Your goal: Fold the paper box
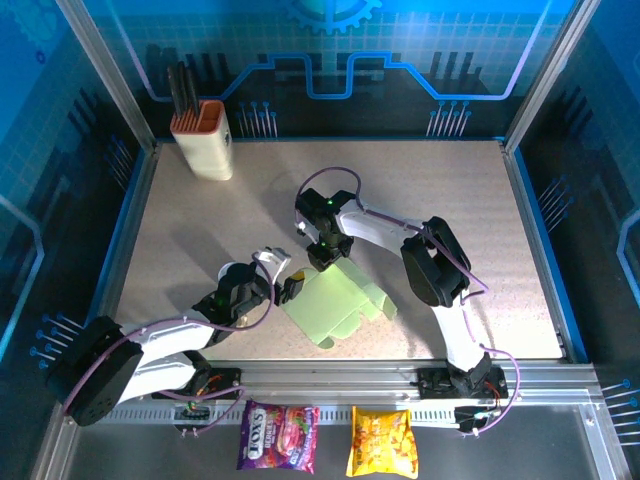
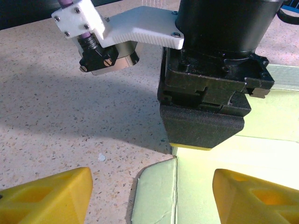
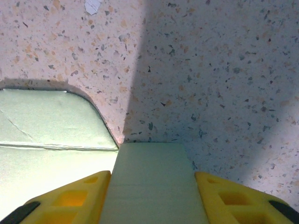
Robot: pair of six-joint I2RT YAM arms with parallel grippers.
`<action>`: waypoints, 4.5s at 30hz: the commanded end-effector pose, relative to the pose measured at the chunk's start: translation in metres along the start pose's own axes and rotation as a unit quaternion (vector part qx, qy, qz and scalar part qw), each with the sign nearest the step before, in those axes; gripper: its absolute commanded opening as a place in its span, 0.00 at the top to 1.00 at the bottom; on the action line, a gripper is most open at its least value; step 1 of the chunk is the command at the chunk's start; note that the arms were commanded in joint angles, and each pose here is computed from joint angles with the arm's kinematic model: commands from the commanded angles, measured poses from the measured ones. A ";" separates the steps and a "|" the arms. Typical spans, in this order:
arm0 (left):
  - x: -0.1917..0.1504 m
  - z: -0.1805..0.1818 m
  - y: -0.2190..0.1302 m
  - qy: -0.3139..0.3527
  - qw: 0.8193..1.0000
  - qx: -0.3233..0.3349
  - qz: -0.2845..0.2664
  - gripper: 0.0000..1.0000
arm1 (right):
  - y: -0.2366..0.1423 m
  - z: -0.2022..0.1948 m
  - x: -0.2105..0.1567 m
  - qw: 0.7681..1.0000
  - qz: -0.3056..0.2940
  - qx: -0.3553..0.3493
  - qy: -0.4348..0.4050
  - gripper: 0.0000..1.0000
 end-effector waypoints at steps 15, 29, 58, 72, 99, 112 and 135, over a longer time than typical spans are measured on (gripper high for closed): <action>0.017 0.061 -0.009 -0.196 0.974 0.111 0.030 0.32 | -0.046 0.012 0.012 0.950 -0.022 0.056 -0.308 0.81; -0.001 0.111 -0.029 -0.416 0.888 0.144 0.134 0.34 | -0.017 0.015 0.057 0.916 0.013 0.009 -0.400 0.83; 0.041 0.101 0.002 -0.428 0.893 0.005 0.140 0.36 | -0.133 0.013 0.034 0.941 -0.210 0.137 -0.226 0.29; 0.057 0.056 0.051 -0.430 0.882 -0.079 0.178 0.44 | -0.131 -0.097 -0.025 0.941 -0.245 0.179 0.150 0.41; 0.051 0.050 0.087 -0.410 0.879 -0.091 0.228 0.64 | -0.123 -0.107 -0.049 0.932 -0.217 0.161 0.240 0.43; 0.039 0.048 0.089 -0.408 0.874 -0.090 0.246 0.77 | -0.114 -0.110 -0.048 0.927 -0.205 0.157 0.272 0.44; 0.037 0.045 0.082 -0.412 0.872 -0.090 0.250 0.78 | -0.060 -0.107 -0.031 0.883 -0.157 0.263 0.357 0.39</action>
Point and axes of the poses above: each hand's point on the last joint's axis, 136 mm out from that joint toward the fingers, its own y axis out along the fingers, its own z axis along the line the jaws close on, x = y × z, the point moved 6 cm from there along -y, back along the fingers, and after that the axes turned 11 degrees about y, right-handed, at the moved point
